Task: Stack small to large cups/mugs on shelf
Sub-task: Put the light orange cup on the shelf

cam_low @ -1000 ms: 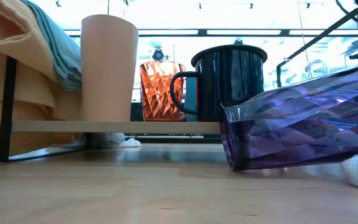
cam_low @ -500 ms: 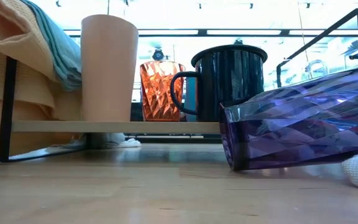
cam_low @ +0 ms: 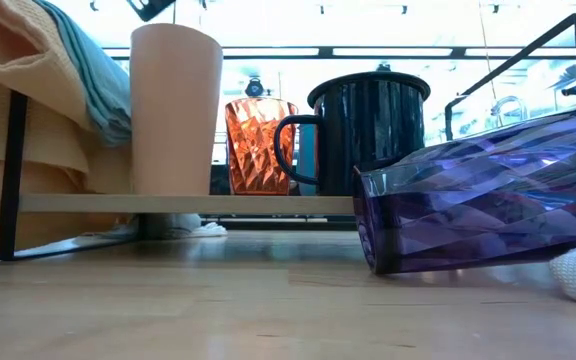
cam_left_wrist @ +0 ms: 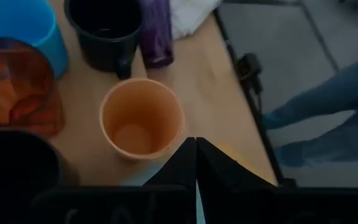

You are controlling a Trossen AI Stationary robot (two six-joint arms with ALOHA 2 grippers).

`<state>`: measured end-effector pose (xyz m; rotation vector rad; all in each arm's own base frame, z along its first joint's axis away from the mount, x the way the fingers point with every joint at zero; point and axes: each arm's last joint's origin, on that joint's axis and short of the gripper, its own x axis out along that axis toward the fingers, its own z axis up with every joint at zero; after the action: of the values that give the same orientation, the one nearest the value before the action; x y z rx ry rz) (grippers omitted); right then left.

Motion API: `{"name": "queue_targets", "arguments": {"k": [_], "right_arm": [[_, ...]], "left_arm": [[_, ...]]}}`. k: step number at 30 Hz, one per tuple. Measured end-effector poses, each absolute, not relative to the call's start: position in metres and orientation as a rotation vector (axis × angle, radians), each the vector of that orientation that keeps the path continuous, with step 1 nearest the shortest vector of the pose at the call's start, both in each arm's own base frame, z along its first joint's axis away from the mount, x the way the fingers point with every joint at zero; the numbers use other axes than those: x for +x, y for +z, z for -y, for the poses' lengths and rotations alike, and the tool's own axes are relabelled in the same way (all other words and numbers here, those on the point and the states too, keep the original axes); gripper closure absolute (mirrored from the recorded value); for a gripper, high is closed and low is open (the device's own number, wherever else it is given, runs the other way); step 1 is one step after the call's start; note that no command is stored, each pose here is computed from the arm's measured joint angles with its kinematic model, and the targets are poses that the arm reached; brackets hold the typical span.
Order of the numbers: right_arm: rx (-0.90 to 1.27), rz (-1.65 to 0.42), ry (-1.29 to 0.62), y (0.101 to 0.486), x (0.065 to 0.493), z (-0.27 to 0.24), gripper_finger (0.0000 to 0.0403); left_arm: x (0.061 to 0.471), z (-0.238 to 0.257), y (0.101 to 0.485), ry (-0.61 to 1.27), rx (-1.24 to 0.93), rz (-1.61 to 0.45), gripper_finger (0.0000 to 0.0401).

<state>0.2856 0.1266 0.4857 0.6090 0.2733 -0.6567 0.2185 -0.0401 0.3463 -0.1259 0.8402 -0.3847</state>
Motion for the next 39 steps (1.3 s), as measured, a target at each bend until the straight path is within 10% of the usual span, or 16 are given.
{"name": "queue_targets", "arguments": {"k": [39], "right_arm": [[0.613, -0.27, -0.651, 0.486, 0.285, -0.13, 0.0403]], "left_arm": [[0.239, 0.052, 0.31, -0.295, -0.024, -1.079, 0.0391]]}}
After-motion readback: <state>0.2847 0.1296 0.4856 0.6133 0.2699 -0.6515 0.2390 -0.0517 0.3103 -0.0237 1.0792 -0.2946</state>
